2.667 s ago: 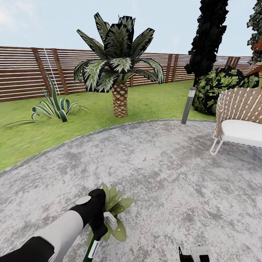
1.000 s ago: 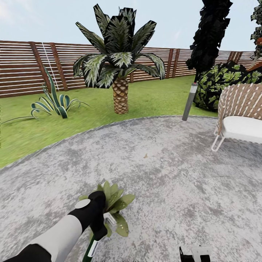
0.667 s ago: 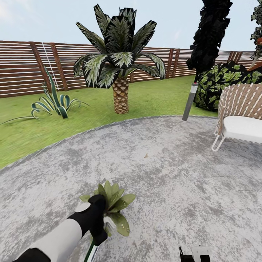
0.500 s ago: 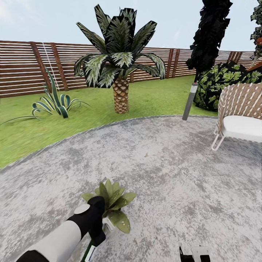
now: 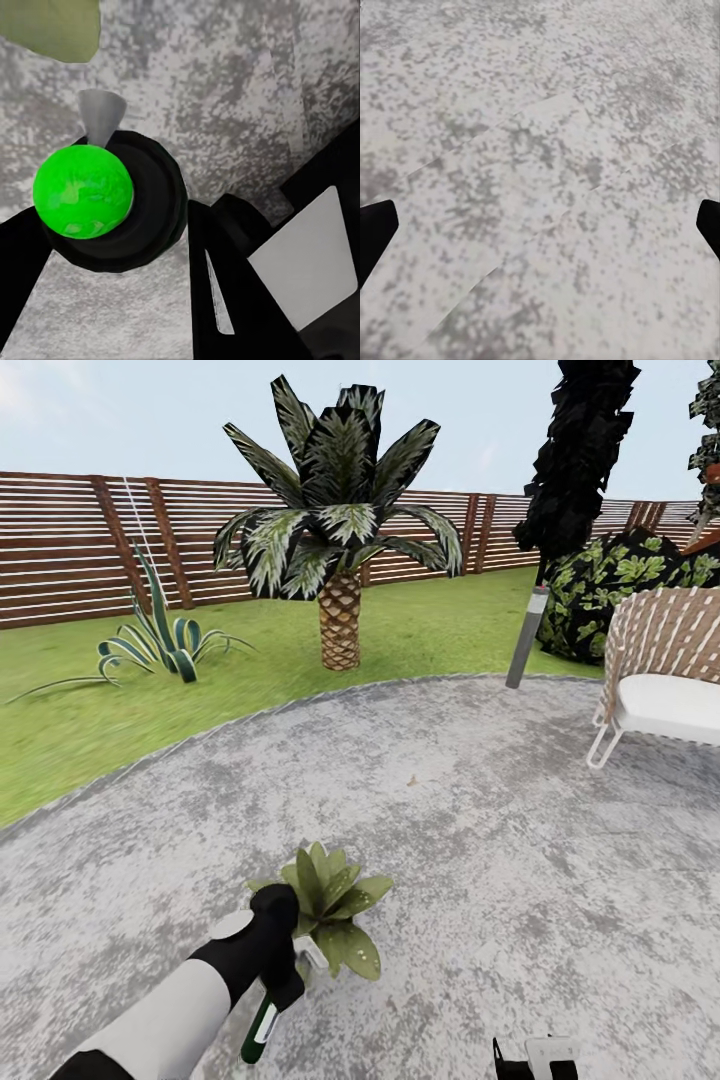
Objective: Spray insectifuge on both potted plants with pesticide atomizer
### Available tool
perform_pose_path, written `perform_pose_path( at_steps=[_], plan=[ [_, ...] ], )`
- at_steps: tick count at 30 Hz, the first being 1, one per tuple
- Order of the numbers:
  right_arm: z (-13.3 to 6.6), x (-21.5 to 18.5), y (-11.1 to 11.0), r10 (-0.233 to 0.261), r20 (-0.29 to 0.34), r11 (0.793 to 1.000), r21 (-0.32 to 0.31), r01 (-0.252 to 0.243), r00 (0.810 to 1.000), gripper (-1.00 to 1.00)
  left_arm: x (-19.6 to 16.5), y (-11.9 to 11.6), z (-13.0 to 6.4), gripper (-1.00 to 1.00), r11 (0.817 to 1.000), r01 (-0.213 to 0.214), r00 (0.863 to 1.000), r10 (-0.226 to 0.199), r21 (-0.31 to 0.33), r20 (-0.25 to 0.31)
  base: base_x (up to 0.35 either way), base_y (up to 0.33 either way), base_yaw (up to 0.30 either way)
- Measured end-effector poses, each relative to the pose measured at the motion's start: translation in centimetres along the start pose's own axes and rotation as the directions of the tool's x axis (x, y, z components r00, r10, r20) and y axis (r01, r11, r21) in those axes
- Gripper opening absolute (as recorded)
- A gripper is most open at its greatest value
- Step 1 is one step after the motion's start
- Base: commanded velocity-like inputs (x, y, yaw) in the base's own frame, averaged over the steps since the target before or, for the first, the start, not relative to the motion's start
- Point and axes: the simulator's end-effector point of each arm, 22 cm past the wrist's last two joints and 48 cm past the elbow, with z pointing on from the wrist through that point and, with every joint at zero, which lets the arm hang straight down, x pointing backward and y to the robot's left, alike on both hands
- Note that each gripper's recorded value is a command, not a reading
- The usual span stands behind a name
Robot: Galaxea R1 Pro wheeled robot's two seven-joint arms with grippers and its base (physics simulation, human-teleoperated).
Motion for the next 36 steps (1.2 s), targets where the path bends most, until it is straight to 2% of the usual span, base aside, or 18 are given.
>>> perform_pose_path(
  at_steps=[2,8,10,17,21,29,36],
  plan=[
    [0.0,0.0,0.0,0.001,0.000,1.000,0.001,-0.001,1.000,1.00,-0.2,0.3,-0.3,-1.00,1.000,0.005,1.000,-0.005,-0.002,0.010,0.000,0.003,0.000],
    [0.0,0.0,0.0,0.000,0.000,1.000,0.000,0.000,1.000,1.00,-0.2,1.3,-0.9,-1.00,0.993,0.103,0.992,-0.106,0.056,0.062,0.000,0.000,0.000],
    [0.0,0.0,0.0,0.000,0.000,1.000,0.000,0.000,1.000,1.00,0.2,1.4,-0.6,-1.00,0.991,0.114,0.991,-0.118,0.063,0.058,0.000,0.000,0.000],
    [0.0,0.0,0.0,0.000,0.000,1.000,0.000,0.000,1.000,1.00,0.4,0.9,-0.2,-1.00,0.990,0.117,0.991,-0.121,0.079,0.049,0.103,0.024,0.000],
    [0.0,0.0,0.0,0.000,0.000,1.000,0.000,0.000,1.000,1.00,0.5,1.0,-0.2,-1.00,0.991,0.113,0.992,-0.116,0.066,0.043,0.223,0.073,0.000],
    [0.0,0.0,0.1,0.000,-0.001,1.000,-0.001,0.000,1.000,1.00,0.2,0.9,-0.3,-1.00,0.992,0.106,0.993,-0.109,0.063,0.048,0.016,0.005,0.000],
    [0.0,0.0,0.3,0.002,0.001,1.000,-0.002,-0.002,1.000,1.00,2.1,2.6,0.2,-1.00,0.991,0.129,0.991,-0.131,0.044,0.025,0.000,0.000,0.000]
  ],
)
